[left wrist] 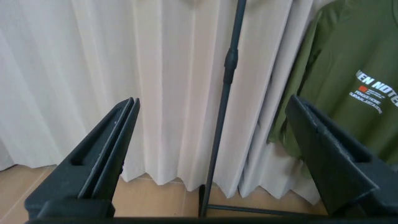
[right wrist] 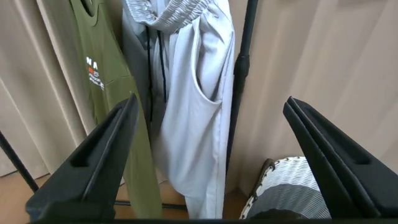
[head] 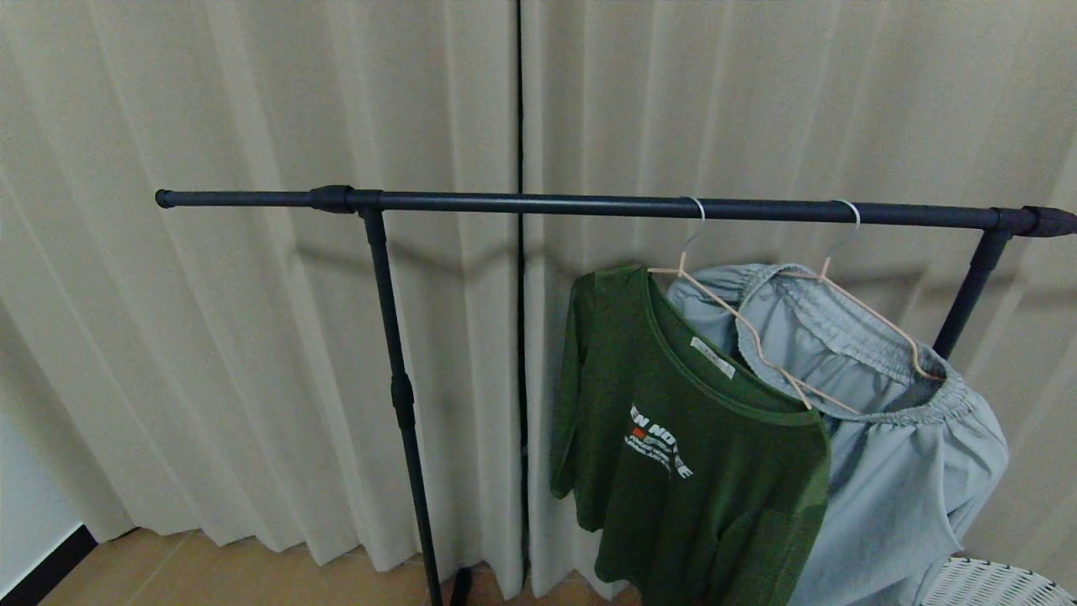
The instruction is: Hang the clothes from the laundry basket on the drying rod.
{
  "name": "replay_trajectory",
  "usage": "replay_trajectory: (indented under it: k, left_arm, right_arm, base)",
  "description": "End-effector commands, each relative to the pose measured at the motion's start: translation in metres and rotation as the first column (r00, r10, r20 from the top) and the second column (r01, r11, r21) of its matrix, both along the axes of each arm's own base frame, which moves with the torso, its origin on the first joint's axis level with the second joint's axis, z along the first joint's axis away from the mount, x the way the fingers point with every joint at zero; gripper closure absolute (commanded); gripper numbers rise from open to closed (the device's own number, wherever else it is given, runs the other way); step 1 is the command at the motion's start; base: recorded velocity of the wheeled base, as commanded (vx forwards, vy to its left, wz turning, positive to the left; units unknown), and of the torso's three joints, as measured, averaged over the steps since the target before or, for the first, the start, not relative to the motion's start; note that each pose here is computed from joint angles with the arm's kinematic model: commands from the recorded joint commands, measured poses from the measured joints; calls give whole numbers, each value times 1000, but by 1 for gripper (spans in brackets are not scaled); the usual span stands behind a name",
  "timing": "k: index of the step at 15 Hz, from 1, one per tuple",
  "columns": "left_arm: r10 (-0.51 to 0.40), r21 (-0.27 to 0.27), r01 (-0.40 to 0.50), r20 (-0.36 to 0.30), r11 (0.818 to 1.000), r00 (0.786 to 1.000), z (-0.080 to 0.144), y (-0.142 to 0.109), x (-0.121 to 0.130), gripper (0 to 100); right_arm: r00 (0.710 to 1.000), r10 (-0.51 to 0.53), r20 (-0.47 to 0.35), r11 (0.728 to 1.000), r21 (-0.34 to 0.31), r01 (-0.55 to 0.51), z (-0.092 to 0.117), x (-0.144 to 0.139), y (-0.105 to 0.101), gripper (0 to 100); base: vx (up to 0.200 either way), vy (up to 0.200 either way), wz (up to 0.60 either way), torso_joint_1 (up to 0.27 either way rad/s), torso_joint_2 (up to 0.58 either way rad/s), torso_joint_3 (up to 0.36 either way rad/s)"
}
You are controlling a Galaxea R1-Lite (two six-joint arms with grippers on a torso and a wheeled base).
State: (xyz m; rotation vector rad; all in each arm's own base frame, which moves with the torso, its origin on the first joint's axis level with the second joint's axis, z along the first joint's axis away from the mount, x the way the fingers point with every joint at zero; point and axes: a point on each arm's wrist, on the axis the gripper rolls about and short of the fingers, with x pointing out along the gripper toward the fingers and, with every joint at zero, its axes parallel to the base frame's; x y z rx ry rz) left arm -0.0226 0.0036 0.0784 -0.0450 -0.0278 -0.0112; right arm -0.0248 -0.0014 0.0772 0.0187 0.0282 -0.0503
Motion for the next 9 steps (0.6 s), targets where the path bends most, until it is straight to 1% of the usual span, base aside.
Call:
replay_trajectory:
  k: [1, 9]
  left_arm:
    - [0, 0, 0, 1, 1000, 1000, 0, 0, 0, 0]
    - [0, 0, 0, 1, 1000, 1000, 0, 0, 0, 0]
  right_arm:
    - [1000, 15, 1, 1000, -1, -15, 0, 0, 0, 0]
    - [1000, 10, 0, 1000, 2, -10, 0, 0, 0, 0]
  base:
    - [0, 0, 0, 0, 0, 0]
    - [0, 0, 0, 0, 0, 0]
